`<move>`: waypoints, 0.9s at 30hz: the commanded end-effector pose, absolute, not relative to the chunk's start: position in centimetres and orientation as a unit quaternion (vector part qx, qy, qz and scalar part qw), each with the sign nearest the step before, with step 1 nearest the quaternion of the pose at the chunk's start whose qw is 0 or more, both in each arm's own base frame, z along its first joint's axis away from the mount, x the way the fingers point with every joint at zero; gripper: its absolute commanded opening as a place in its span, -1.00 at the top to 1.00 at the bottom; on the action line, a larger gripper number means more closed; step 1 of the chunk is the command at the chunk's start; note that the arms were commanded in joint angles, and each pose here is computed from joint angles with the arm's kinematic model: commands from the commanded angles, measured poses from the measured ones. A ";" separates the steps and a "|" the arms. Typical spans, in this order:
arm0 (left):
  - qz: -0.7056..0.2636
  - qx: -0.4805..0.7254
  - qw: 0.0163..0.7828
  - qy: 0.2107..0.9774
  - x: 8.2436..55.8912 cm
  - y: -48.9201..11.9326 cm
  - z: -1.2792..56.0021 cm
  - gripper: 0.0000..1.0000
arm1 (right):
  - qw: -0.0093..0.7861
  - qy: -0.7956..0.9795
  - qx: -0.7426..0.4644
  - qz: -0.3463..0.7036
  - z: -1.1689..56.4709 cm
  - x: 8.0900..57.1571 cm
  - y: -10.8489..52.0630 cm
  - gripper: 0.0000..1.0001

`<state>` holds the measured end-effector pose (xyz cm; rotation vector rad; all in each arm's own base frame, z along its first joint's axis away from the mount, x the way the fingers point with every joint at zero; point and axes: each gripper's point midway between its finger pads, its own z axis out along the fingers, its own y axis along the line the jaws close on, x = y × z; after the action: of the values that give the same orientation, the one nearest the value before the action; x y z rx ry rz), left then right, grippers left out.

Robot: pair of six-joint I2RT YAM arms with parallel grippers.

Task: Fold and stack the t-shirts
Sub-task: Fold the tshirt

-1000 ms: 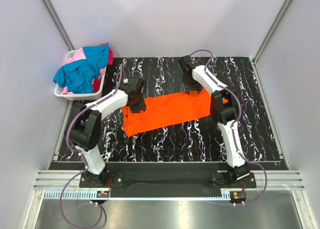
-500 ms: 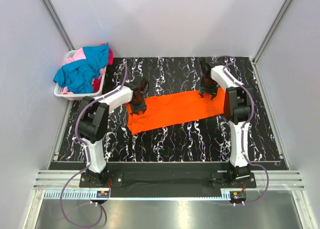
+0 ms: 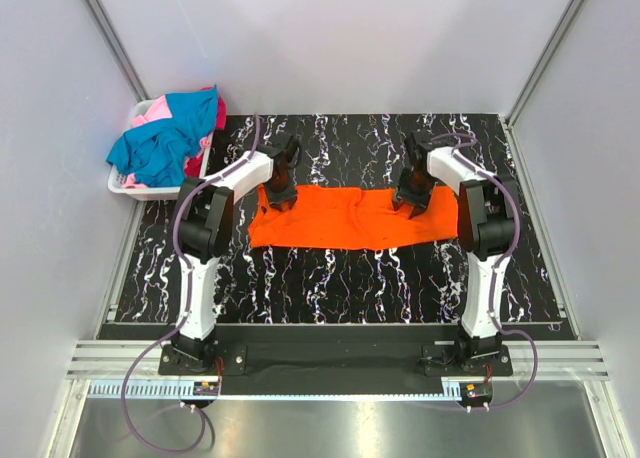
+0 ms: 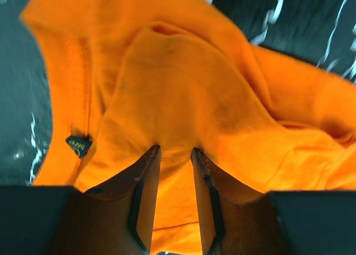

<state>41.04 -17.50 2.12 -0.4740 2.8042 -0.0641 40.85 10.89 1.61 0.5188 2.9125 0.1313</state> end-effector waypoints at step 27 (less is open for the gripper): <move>-0.240 -0.123 0.407 0.873 60.4 -20.0 16.3 0.21 | 0.180 0.978 0.081 0.071 13.4 34.3 20.1 -0.08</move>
<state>58.33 -19.23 5.46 -0.4633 2.4523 -0.4674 32.27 21.65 8.46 0.2899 2.9201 0.2724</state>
